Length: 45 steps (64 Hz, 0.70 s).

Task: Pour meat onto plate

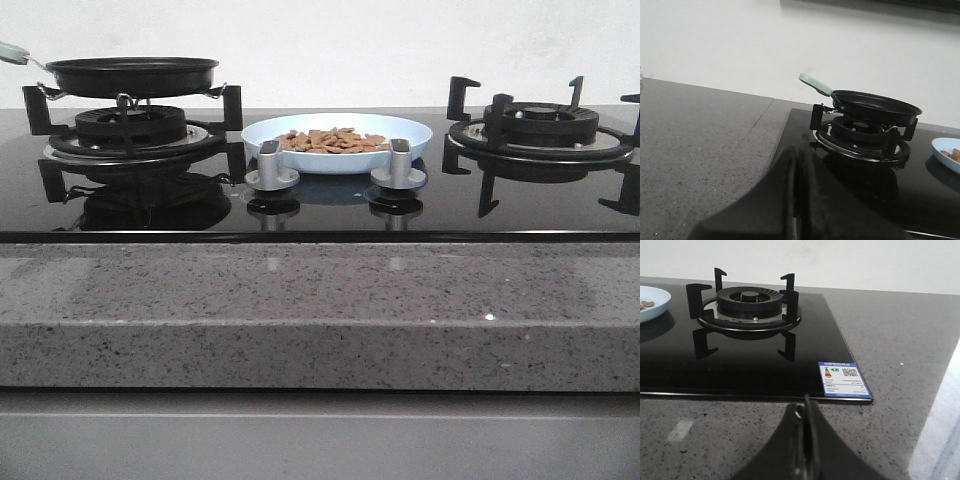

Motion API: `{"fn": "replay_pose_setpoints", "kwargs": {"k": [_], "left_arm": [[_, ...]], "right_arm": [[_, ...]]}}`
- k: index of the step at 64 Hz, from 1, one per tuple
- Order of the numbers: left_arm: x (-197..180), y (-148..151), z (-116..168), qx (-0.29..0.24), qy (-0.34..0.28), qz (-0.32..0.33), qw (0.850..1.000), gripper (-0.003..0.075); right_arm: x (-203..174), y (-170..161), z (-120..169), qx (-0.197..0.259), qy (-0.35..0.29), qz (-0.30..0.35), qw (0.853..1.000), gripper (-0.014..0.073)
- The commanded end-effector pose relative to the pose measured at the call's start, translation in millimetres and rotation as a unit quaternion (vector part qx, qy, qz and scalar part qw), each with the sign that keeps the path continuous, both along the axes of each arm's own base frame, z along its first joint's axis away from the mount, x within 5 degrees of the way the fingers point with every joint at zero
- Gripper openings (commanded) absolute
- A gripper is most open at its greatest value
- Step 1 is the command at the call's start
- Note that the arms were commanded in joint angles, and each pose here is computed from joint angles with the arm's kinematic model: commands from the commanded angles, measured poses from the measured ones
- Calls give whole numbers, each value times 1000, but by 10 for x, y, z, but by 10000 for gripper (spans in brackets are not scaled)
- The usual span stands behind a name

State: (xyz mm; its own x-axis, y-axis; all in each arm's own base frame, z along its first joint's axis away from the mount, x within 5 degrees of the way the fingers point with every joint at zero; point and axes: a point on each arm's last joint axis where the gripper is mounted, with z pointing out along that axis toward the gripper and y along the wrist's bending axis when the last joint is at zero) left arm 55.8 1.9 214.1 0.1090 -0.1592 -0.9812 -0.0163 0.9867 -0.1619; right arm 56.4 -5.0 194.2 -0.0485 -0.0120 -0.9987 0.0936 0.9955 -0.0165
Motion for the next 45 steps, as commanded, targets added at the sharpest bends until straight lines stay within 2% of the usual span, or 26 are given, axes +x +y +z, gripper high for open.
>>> {"fn": "replay_pose_setpoints", "kwargs": {"k": [1,45], "left_arm": [[-22,6,62,-3,-46,2,999,-20],[-22,6,62,-3,-46,2,999,-20]], "right_arm": [[-17,-9,103,-8,-54,-7,998,-69],[-18,-10,119,-9,-62,-8,998,-69]]}}
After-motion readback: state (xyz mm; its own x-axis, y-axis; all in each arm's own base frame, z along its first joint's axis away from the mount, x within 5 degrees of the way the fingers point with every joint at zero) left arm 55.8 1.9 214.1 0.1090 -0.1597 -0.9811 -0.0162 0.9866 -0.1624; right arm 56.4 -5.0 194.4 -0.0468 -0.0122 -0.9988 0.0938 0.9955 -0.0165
